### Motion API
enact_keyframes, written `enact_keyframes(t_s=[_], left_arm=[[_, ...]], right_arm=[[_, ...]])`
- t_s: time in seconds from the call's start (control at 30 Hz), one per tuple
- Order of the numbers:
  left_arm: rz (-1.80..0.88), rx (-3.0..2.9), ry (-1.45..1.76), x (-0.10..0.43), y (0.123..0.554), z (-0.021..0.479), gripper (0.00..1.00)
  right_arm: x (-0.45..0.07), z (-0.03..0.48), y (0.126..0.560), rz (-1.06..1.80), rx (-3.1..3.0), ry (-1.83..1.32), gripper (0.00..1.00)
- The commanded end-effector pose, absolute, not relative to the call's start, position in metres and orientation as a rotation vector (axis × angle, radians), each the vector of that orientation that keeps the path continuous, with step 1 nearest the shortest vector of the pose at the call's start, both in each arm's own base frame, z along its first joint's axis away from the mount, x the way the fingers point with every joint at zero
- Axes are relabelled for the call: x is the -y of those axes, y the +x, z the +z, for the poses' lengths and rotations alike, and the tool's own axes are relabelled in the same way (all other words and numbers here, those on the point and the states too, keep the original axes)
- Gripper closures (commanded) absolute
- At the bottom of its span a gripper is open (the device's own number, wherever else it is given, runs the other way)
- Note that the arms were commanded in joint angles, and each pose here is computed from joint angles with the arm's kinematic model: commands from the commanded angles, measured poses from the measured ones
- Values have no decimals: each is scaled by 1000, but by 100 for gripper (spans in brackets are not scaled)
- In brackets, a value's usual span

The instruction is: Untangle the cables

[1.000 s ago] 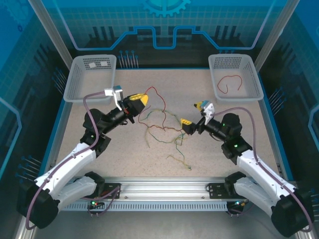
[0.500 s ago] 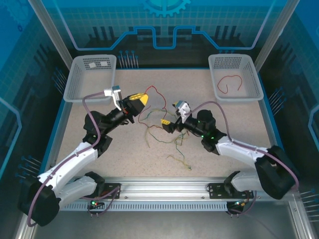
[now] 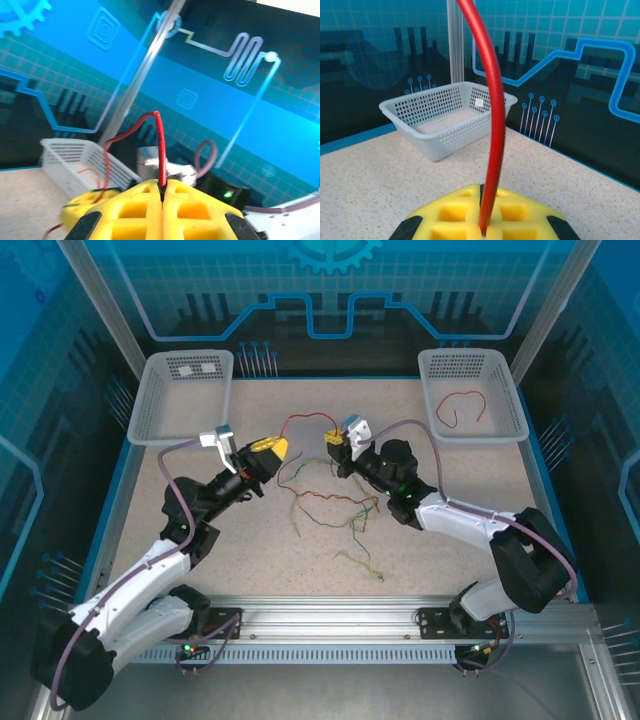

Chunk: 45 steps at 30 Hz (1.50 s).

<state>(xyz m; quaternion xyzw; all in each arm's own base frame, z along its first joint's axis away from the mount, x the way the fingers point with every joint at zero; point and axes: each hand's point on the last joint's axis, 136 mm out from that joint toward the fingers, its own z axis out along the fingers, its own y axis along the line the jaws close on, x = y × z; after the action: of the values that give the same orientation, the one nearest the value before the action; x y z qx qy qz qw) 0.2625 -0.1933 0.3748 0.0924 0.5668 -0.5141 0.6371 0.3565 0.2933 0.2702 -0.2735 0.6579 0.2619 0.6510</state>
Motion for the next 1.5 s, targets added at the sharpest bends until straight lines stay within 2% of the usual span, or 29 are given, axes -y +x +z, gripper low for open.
enact_keyframes(t_s=[0.0,0.1,0.37,0.6,0.8,0.9,0.93,1.03,1.1,1.2,1.27,1.47], left_arm=[[-986,-1371,149,176,281,350,100],[-978,-1463,232,190,286,329,100],[-1041,-1608,545,266,280,269,100],[-1035,-1650,440,277,308,233,100],[-1033,-1628,414,275,312,238,100],[-1056,-1584,444,276,304,255,100],[-1061,-1570,451,275,301,261,90],[-1062,-1517,462,270,293,284,81],[-1035,-1480,444,261,287,300,68],[-973,-1414,394,241,278,320,64],[-930,-1381,390,231,272,327,55],[-806,-1403,372,209,265,322,45]], right_arm=[[-275,326,349,753,-1447,-474,100],[-259,348,348,962,-1438,-361,100],[-247,392,352,1170,-1437,-221,100],[-247,409,353,1325,-1438,-164,100],[-232,397,361,1312,-1507,-88,100],[-220,388,364,1216,-1541,-50,100],[-217,384,366,1166,-1565,-49,100],[-196,362,376,1008,-1660,48,100],[-176,352,379,906,-1683,102,100],[-150,336,383,761,-1721,149,100],[-131,327,388,720,-1749,201,100],[-63,309,400,597,-1762,357,100]])
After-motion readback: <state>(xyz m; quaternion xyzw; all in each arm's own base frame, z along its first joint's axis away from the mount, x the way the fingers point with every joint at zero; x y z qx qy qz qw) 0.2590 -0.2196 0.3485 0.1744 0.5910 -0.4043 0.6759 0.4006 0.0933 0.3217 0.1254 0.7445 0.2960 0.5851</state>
